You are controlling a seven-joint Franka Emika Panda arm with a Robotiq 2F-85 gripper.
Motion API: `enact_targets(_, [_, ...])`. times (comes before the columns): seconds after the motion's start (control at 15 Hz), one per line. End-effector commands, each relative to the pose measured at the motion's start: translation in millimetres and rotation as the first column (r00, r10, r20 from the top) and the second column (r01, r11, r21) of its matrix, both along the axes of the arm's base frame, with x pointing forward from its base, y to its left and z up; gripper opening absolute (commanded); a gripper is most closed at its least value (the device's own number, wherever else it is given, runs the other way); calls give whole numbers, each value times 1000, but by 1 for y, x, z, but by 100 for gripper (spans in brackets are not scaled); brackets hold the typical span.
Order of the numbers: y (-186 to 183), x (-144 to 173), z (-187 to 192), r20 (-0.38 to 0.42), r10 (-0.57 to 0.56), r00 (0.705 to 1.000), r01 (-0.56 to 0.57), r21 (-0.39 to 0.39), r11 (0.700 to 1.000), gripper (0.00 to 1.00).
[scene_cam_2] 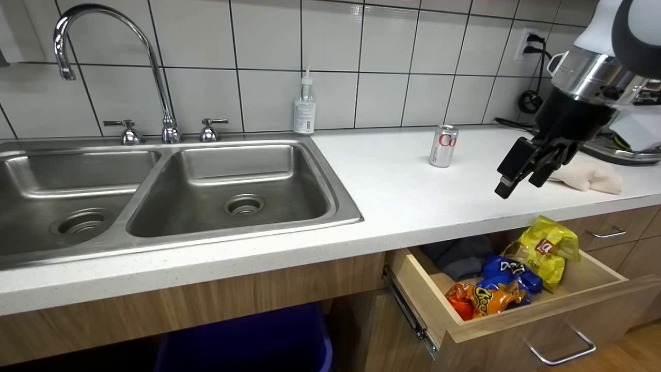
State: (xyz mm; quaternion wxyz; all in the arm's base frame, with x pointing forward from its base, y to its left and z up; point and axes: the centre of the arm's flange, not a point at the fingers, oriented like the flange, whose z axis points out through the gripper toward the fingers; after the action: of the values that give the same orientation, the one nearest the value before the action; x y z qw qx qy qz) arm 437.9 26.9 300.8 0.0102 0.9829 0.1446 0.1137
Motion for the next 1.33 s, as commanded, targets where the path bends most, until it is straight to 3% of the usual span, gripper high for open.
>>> enact_targets(0.0, [-7,-9,8,-10,-6,1000,6,4,1000,100])
enact_targets(1.27, [-7,-9,-2,-2,-30,1000,30,6,1000,100])
